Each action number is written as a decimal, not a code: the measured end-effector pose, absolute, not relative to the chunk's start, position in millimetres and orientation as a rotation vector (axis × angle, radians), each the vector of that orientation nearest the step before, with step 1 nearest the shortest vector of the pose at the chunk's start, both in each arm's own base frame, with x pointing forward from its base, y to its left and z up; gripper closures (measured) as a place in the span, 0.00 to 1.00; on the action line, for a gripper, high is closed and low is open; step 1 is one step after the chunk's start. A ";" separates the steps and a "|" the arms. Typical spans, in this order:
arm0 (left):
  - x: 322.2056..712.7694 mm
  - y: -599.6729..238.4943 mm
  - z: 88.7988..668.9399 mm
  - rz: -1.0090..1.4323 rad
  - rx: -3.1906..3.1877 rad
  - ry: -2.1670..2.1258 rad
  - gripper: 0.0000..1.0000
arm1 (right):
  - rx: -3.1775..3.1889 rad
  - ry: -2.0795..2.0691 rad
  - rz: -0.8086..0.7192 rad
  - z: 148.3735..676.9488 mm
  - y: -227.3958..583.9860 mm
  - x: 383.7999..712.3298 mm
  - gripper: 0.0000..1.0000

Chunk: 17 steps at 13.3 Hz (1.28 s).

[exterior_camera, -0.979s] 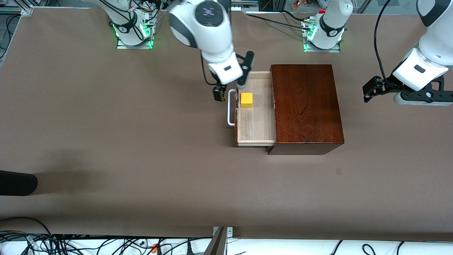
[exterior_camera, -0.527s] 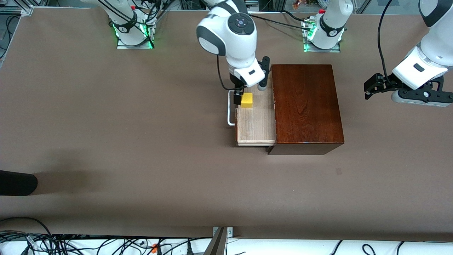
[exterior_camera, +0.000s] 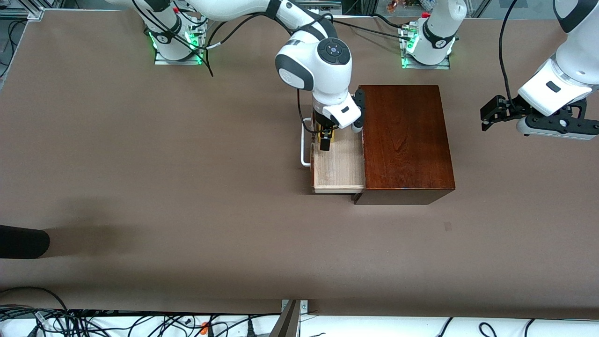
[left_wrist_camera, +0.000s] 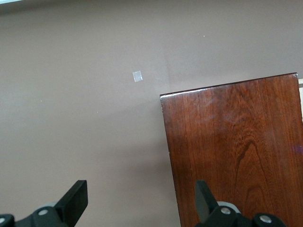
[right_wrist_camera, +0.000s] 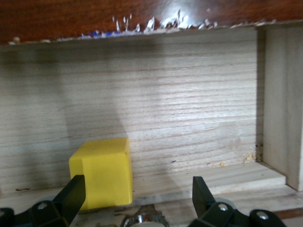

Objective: Open drawer, take yellow block, close drawer
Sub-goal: 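Lower the right gripper and close it on the yellow cube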

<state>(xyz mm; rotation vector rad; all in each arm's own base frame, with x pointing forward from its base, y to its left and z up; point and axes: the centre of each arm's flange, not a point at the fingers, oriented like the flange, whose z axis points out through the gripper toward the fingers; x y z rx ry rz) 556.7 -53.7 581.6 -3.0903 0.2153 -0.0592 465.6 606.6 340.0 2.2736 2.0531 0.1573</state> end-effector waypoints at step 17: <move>556.5 -55.4 582.5 -0.060 -3.090 0.225 0.00 | 2.204 2.127 0.052 340.4 624.6 431.4 0.00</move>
